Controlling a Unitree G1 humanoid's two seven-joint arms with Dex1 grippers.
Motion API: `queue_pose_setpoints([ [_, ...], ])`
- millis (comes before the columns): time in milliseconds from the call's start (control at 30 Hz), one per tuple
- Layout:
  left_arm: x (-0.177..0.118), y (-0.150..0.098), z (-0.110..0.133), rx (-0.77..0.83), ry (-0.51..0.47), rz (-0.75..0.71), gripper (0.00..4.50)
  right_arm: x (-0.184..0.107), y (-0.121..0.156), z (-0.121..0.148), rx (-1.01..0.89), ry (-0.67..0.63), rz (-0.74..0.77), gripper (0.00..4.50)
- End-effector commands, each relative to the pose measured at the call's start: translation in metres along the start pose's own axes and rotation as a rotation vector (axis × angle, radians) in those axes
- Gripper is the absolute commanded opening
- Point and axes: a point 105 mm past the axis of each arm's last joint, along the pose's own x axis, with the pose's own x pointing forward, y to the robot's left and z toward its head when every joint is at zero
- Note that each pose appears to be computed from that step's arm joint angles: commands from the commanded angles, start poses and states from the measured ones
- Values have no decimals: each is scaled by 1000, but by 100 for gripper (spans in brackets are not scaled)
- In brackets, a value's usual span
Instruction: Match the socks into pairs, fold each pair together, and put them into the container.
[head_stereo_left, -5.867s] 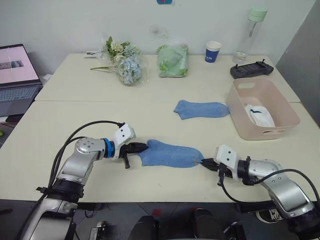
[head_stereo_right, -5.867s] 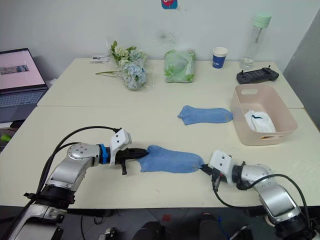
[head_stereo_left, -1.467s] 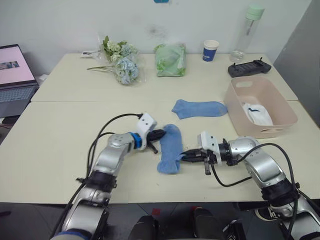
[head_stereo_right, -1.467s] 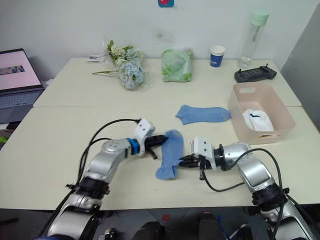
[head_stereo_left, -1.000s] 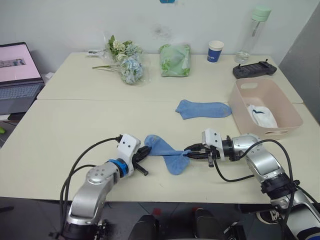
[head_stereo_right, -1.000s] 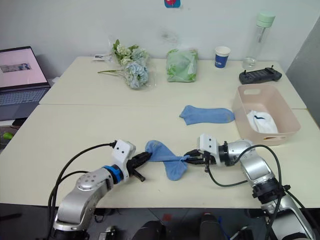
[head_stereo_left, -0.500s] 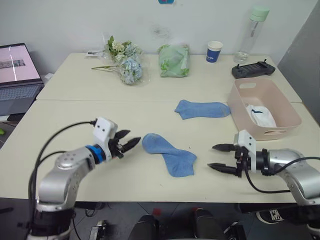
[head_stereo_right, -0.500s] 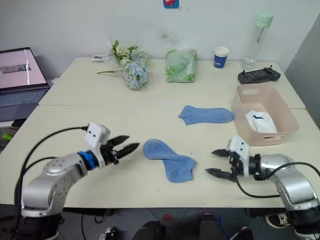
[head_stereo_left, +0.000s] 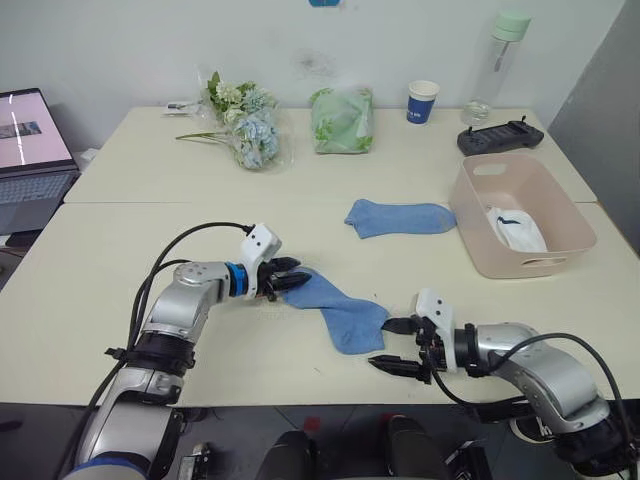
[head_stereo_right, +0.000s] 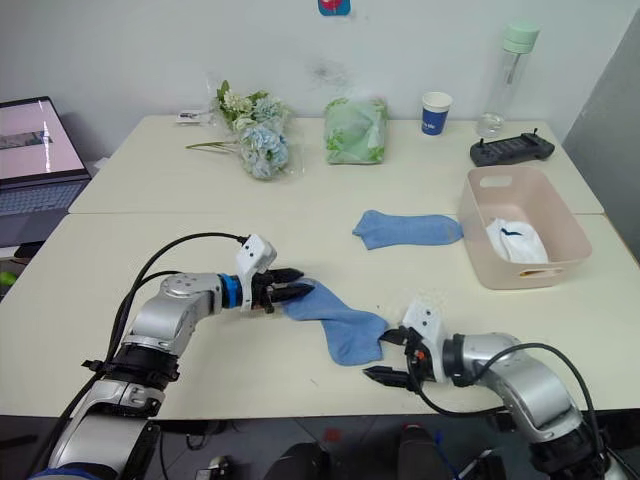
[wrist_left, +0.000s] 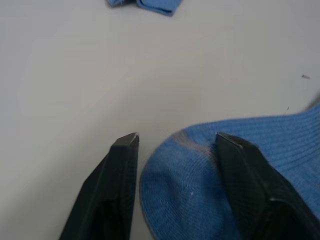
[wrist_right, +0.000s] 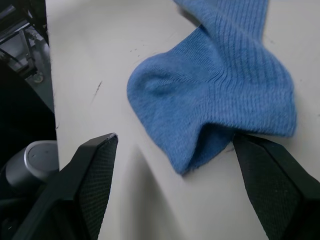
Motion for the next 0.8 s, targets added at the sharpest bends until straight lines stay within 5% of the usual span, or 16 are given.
queue_pose_setpoints([
  [33,-6,-4,-1,29,1,-21,105,-6,1,9,-49,-16,2,295],
  [133,-9,-2,-2,25,-13,7,11,-9,-1,4,-46,-4,2,190],
  [300,-16,-4,-2,4,-38,41,0,-13,-6,6,-49,-3,0,5],
  [800,-51,-58,-10,-194,-115,281,0,-49,-65,15,-79,111,7,2],
])
